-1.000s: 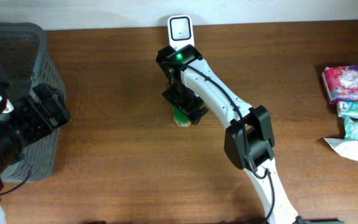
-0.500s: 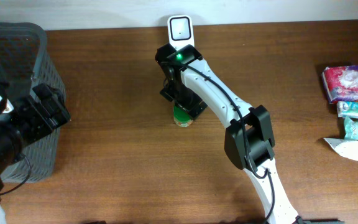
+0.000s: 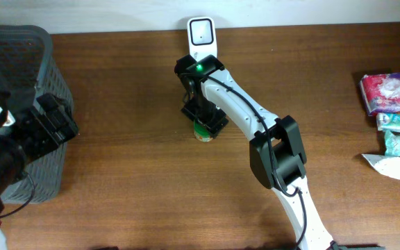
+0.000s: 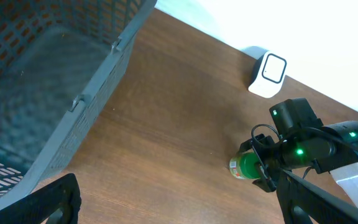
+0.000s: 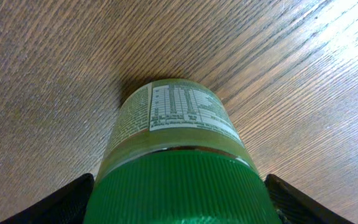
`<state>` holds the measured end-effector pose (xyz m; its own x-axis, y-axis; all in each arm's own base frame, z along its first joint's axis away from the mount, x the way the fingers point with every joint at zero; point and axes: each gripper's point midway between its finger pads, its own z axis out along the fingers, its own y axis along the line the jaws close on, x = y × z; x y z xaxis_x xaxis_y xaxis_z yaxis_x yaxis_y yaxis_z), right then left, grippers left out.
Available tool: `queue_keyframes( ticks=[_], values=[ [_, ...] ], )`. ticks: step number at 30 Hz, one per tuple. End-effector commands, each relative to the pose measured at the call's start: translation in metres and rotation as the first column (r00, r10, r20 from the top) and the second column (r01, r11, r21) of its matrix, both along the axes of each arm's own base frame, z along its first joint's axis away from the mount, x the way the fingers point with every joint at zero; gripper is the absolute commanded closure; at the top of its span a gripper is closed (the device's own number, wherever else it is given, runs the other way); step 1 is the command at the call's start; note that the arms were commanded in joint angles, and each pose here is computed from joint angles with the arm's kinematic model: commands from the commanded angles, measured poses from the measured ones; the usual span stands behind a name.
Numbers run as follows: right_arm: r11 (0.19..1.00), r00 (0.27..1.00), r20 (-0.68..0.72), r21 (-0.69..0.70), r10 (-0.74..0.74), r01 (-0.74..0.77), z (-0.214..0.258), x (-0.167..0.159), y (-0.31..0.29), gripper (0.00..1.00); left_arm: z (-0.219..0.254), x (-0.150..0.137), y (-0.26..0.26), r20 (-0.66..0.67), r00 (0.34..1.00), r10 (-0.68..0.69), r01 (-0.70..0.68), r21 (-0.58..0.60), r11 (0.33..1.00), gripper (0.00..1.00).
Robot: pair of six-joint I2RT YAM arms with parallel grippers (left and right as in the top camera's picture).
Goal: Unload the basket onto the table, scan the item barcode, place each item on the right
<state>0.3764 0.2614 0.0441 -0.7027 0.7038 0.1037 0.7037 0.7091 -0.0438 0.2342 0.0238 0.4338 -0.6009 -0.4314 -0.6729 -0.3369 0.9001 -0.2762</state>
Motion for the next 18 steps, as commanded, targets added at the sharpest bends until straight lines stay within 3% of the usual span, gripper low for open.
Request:
queue_keyframes(
  ticks=[1, 6, 12, 18],
  values=[
    [1.000, 1.000, -0.016, -0.004, 0.017, -0.018, -0.0048, -0.0033, -0.0004, 0.20, -0.0003, -0.0001, 0.0003, 0.000, 1.000, 0.008, -0.008, -0.012, 1.000, 0.01],
    [0.994, 0.994, -0.019, 0.004, 0.109, -0.108, -0.0046, -0.0050, -0.0015, 0.30, -0.0003, -0.0001, 0.0003, 0.000, 1.000, 0.008, -0.008, -0.012, 1.000, 0.01],
    [0.994, 0.994, -0.028, -0.001, 0.108, -0.108, -0.0044, -0.0071, -0.0028, 0.32, -0.0003, -0.0001, 0.0003, 0.000, 1.000, 0.008, -0.008, -0.012, 1.000, 0.01],
    [0.979, 0.979, -0.019, -0.001, 0.202, -0.202, -0.0044, -0.0060, -0.0048, 0.51, -0.0003, -0.0001, 0.0003, 0.000, 1.000, 0.008, -0.008, -0.012, 1.000, 0.01]
  ],
)
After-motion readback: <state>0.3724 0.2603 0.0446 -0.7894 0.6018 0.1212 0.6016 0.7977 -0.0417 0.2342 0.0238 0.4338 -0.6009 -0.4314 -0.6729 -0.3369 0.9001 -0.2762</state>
